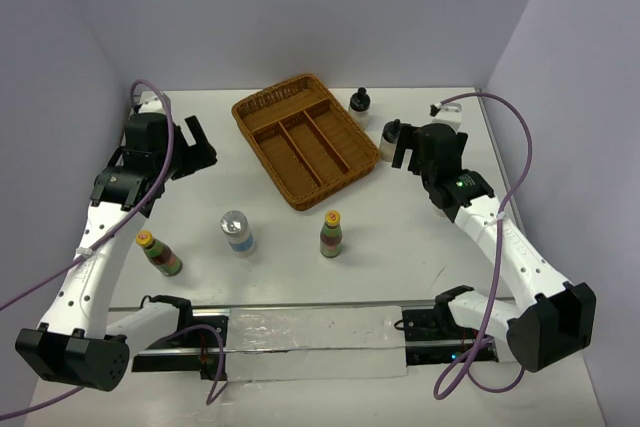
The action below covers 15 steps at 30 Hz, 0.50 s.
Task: Organize the condiment bottles
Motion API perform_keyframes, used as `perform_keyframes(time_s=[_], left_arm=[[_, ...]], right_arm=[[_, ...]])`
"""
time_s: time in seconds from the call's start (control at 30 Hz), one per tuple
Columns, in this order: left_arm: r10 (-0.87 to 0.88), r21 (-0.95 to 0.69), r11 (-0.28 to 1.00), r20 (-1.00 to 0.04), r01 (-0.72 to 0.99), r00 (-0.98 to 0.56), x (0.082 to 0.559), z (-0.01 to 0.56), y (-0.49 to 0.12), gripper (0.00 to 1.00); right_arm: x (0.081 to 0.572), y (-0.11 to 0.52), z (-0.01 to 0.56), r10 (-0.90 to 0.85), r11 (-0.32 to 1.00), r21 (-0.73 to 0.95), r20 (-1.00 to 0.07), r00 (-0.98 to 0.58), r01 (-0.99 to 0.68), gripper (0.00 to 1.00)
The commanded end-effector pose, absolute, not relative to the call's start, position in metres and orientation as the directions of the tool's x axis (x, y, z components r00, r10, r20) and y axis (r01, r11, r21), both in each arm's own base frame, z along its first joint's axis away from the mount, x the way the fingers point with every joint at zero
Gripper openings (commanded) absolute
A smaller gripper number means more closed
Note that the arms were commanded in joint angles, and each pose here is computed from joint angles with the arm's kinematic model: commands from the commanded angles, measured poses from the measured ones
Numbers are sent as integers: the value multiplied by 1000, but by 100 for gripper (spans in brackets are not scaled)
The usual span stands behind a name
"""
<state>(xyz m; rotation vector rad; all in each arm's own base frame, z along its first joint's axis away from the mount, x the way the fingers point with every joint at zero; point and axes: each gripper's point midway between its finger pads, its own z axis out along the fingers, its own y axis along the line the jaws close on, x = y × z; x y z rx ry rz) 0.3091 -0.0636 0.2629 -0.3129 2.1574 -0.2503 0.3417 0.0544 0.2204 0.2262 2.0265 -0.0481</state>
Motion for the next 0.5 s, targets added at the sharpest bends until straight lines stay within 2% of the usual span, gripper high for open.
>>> perform_keyframes(time_s=[0.0,0.27,0.47], left_arm=[[-361,-272,929,-815,-251,-452,307,283,-38,95],[-438,-298,869,-833,-394,-338,269,308,-7,97],[-539,-285,744,-790,-604,-291,229,299,23,97]], right_arm=[[343,57,239,160,980,103,-917,-366,169,100],[346,65,237,161,984,118,-913,-376,135,100],[348,72,228,158,987,127,-904,-396,103,100]])
